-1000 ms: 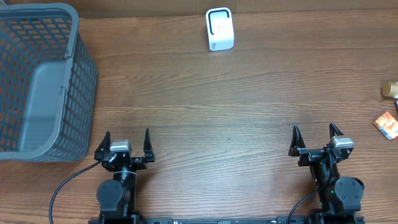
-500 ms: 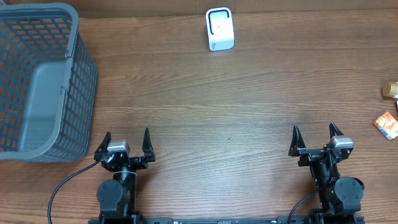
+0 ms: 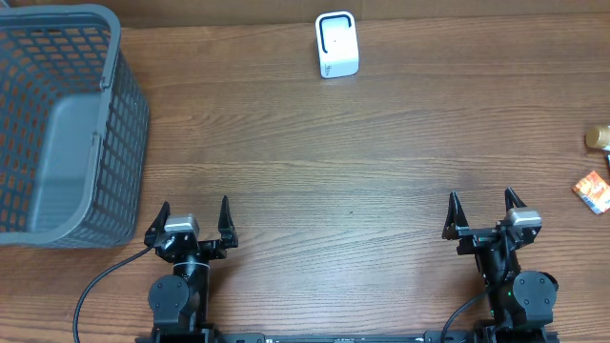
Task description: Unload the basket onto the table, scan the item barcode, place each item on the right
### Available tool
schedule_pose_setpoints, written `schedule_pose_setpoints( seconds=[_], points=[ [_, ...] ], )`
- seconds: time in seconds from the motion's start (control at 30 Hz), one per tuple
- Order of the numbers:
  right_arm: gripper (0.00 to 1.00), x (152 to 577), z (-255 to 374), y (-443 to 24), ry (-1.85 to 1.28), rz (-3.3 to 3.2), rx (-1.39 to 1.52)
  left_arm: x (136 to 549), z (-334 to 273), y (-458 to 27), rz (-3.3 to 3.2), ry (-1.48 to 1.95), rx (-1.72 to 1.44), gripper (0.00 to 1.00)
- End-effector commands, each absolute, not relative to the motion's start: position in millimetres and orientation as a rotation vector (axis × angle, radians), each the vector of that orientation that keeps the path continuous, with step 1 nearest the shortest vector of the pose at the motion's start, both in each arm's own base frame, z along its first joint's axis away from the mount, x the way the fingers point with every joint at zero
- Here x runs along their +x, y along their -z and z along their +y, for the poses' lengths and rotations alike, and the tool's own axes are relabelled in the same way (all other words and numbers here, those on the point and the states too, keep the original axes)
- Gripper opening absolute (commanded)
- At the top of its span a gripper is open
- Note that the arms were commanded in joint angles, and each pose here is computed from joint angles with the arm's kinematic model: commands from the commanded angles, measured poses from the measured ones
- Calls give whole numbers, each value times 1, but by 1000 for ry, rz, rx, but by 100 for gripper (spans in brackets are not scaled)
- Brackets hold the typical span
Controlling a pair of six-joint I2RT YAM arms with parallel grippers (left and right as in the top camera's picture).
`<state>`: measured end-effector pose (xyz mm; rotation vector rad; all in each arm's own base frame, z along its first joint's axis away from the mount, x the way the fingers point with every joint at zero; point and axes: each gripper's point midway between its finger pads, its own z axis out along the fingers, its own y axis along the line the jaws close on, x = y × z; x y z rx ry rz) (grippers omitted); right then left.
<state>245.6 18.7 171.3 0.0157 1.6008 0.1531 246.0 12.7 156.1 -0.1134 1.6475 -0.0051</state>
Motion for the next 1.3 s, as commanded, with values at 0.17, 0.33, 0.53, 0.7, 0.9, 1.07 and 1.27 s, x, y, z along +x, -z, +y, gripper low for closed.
schedule_pose_setpoints(
  seconds=[0.17,0.33,0.53,0.7,0.9,1.07,1.27],
  points=[
    [100,246,15,-170,-132,1597,29,246,16,-157,1639,-1,-130,100],
    [100,246,15,-170,-133,1596,29,246,16,-157,1639,-1,-130,100],
    [100,246,15,-170,-133,1596,29,246,16,-157,1639,-1,-130,100],
    [100,246,15,-170,-133,1596,29,246,16,-157,1639,-1,-130,100],
    [100,246,15,-170,-133,1596,29,246,16,-157,1639,-1,-130,100],
    [100,246,15,-170,-133,1596,29,246,16,-157,1638,-1,-130,100],
    [100,246,15,-170,-133,1596,29,246,16,-157,1639,-1,-130,100]
  ],
)
